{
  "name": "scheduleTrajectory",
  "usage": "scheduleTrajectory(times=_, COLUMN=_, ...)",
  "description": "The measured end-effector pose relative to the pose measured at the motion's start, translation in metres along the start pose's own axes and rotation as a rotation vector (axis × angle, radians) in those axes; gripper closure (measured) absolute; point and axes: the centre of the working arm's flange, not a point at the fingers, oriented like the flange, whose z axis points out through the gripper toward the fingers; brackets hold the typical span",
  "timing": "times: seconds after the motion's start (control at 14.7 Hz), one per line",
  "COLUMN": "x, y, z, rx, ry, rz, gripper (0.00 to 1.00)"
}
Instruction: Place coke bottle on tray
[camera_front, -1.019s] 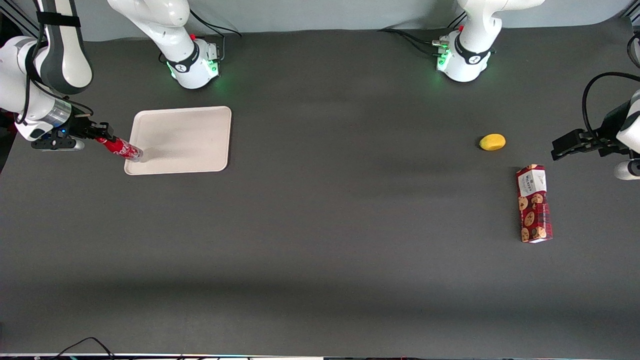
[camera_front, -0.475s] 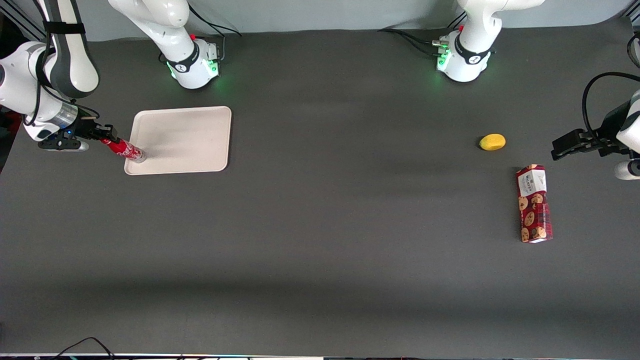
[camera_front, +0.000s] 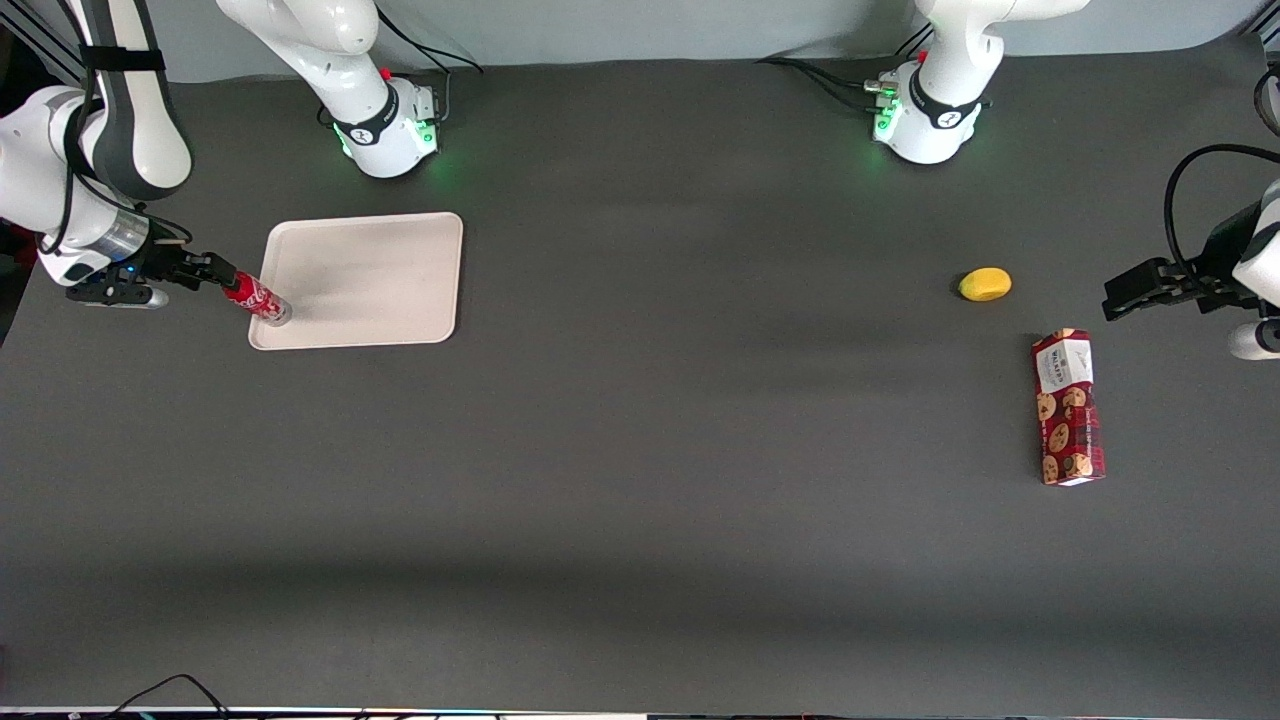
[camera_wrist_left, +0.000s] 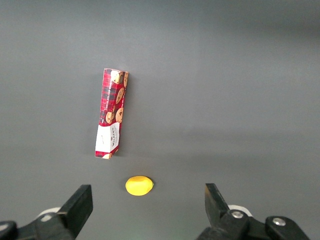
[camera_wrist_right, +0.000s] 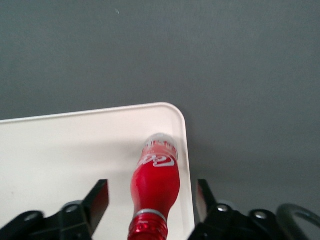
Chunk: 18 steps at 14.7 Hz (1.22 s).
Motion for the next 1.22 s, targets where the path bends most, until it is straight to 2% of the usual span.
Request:
scheduleTrajectory(times=0.07, x=0.011, y=-0.008, z=-0.015, rx=-0.006, ry=-0.004, rz=-0.004, gripper=0.04)
scheduleTrajectory(times=0.14, x=0.023, y=-0.02, z=-0.035, rx=-0.013, ry=-0.013, rz=-0.007, gripper=0.0)
scheduleTrajectory(times=0.41, x=0.068, y=-0.068, z=-0.153, rx=-0.047, ry=0.004, rz=-0.074, gripper=0.0)
scheduleTrajectory(times=0.54, x=0.08, y=-0.09, z=-0.207, rx=-0.061, ry=0.036, rz=-0.112, gripper=0.0)
scheduleTrajectory(times=0.68, x=0.091, y=-0.109, z=-0.246, rx=-0.071, ry=0.087, rz=-0.146, gripper=0.0)
scheduleTrajectory(times=0.81, x=0.103, y=-0.141, z=-0.273, rx=-0.079, ry=0.142, rz=-0.193, gripper=0.0)
scheduleTrajectory(times=0.88, x=0.108, y=-0.157, z=-0.279, rx=-0.076, ry=0.154, rz=-0.197, gripper=0.0)
scheduleTrajectory(times=1.22, x=0.113, y=-0.196, z=-0.278, rx=-0.051, ry=0.137, rz=-0.189, gripper=0.0)
